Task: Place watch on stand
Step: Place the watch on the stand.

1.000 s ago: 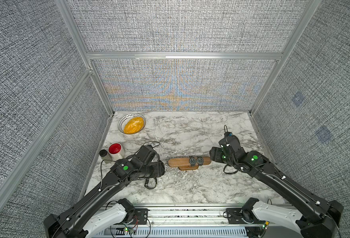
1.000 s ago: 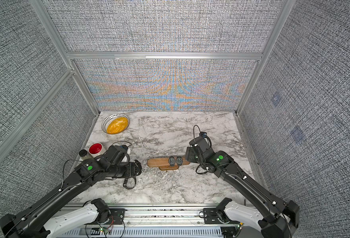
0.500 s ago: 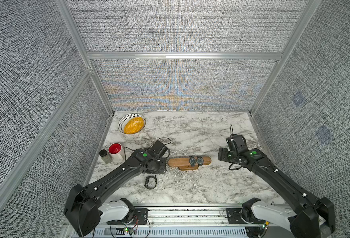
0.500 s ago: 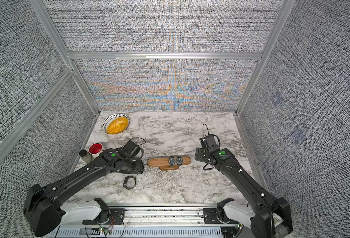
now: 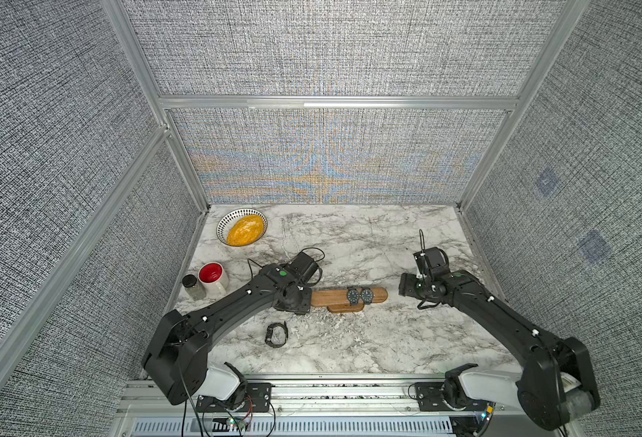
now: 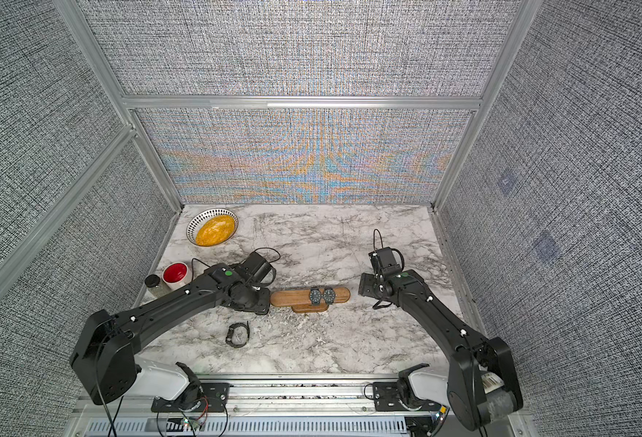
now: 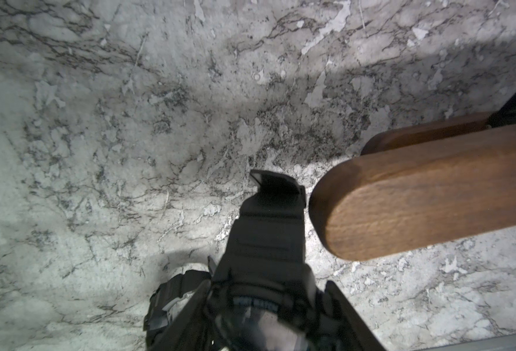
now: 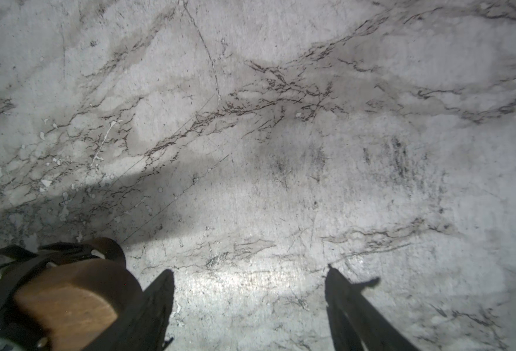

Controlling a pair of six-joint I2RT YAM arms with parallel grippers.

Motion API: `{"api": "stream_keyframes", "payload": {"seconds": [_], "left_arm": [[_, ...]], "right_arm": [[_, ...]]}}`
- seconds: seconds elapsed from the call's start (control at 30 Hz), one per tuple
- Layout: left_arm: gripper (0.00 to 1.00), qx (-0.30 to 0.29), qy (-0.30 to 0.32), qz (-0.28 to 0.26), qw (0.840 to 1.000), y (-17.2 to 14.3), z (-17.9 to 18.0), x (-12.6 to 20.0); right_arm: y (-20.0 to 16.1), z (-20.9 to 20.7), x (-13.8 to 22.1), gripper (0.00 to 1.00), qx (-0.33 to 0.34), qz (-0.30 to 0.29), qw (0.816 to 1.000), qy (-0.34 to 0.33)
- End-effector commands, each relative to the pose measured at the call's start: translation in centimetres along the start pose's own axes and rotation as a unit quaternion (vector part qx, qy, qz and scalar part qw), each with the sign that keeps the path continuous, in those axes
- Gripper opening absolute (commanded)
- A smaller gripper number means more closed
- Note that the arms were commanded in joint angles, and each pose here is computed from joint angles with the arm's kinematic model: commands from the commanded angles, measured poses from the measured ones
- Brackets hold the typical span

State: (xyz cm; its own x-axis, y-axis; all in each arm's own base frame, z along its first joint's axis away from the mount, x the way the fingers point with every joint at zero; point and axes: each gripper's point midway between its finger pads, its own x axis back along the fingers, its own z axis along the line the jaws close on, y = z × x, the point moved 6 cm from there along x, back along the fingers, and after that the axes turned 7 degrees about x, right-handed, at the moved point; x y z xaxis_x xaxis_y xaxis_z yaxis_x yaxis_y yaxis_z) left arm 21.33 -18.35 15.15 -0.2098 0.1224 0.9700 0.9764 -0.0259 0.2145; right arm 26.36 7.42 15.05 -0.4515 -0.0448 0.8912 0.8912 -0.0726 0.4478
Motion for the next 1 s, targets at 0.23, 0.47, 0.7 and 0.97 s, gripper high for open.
{"api": "stream_keyframes", "payload": {"seconds": [0.23,0.47,0.7,0.97], "left_arm": [[0.09,-0.011,-0.013,-0.012,1.000,0.9,-0.7,0.1],[0.09,-0.015,-0.023,-0.004,1.000,0.7,-1.0,-0.4],[0.09,-0.012,-0.032,0.000,0.999,0.8,-1.3,-0.4],[0.11,-0.001,-0.053,0.005,0.999,0.7,-1.7,-0.5]], "right_arm": [[0.0,0.6,-1.2,0.74,0.003,0.006,1.000,0.021],[-0.1,0.8,-1.6,0.70,-0.002,0.005,1.000,0.030],[-1.1,1.1,-2.4,0.66,-0.003,0.016,0.999,0.046],[-1.4,1.9,-2.7,0.59,0.009,0.021,0.998,0.052]]}}
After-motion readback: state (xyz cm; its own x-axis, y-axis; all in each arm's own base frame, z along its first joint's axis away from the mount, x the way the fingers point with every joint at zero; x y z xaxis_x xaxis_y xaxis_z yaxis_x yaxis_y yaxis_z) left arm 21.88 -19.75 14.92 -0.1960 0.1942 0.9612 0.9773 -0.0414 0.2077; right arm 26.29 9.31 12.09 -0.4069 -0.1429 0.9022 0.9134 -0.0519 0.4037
